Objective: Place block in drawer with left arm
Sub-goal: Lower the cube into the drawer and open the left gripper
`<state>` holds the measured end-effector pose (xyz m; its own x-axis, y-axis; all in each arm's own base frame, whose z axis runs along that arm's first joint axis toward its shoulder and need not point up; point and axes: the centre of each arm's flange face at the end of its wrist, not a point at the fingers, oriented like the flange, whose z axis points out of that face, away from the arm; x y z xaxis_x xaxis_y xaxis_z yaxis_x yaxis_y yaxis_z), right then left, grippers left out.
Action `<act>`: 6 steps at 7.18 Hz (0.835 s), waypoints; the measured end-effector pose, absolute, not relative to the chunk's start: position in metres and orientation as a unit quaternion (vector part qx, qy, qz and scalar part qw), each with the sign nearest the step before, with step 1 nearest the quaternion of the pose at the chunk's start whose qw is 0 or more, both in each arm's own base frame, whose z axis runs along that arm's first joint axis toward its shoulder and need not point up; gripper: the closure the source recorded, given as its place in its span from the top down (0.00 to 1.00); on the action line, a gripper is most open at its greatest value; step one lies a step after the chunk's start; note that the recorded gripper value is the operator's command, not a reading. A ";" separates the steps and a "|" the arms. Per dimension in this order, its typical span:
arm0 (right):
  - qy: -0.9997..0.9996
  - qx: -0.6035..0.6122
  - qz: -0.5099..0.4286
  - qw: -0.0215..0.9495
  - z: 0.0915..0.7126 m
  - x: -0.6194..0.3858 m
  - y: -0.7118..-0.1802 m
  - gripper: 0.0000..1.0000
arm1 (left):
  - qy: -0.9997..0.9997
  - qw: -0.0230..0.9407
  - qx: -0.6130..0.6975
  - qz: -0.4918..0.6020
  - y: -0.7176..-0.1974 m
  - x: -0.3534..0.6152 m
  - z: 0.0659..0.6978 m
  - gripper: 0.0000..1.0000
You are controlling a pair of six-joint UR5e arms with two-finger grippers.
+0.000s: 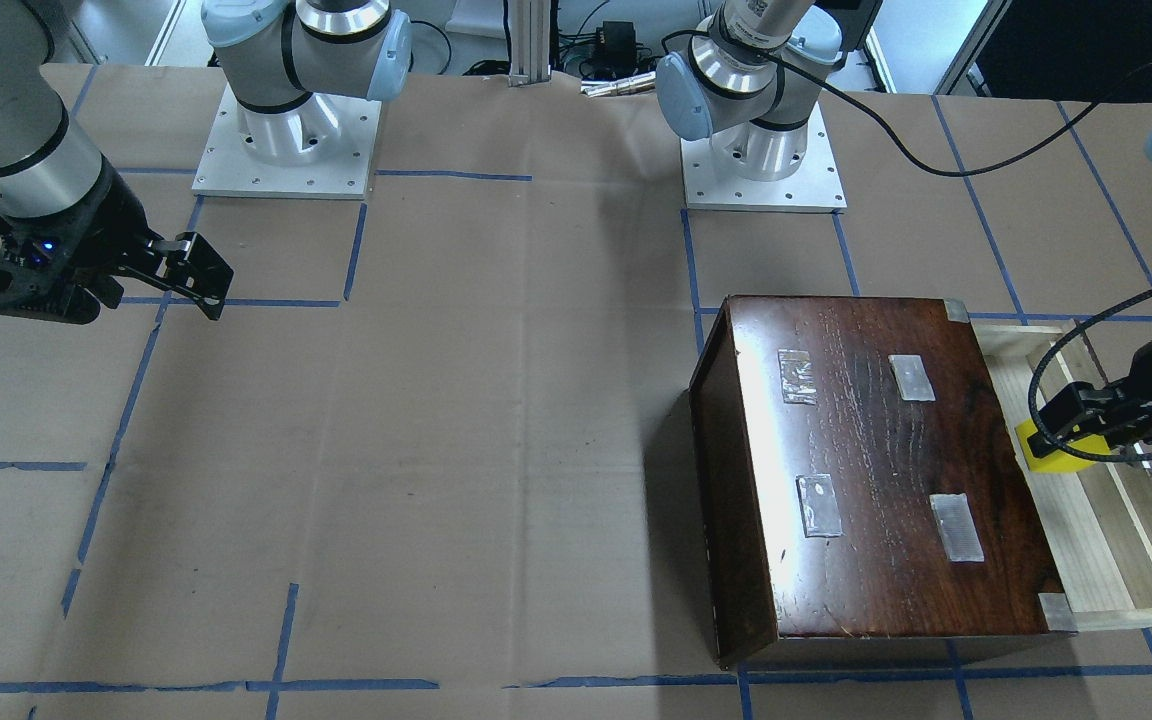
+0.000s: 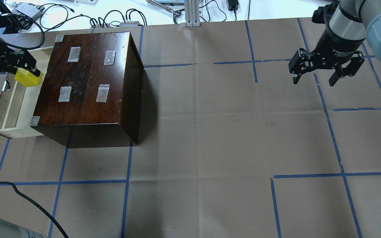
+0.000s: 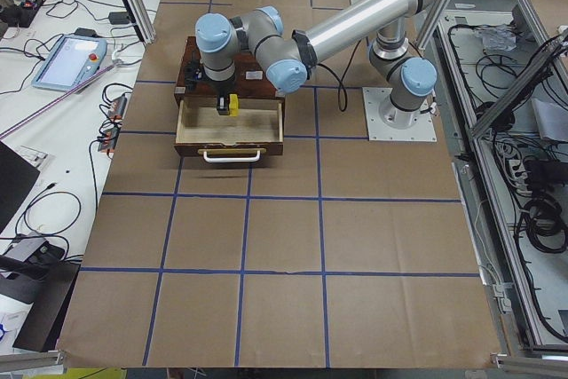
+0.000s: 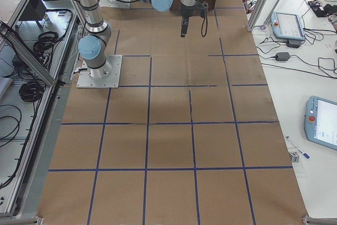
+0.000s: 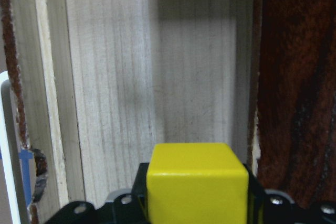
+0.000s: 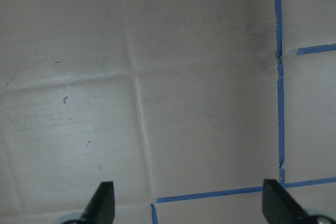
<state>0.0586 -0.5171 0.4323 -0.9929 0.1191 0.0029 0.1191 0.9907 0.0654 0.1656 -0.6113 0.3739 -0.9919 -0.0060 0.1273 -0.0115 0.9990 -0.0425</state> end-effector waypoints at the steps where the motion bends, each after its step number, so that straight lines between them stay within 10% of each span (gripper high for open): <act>1: 0.998 0.060 0.033 0.000 0.432 0.059 -0.517 1.00 | -0.998 0.065 0.005 0.019 -0.615 0.167 0.365 0.47; 4: 0.998 0.060 0.033 0.000 0.432 0.059 -0.517 1.00 | -0.998 0.068 0.006 0.013 -0.620 0.171 0.352 0.95; 6: 0.998 0.060 0.033 0.000 0.432 0.059 -0.517 1.00 | -0.998 0.065 0.007 0.017 -0.619 0.172 0.356 0.98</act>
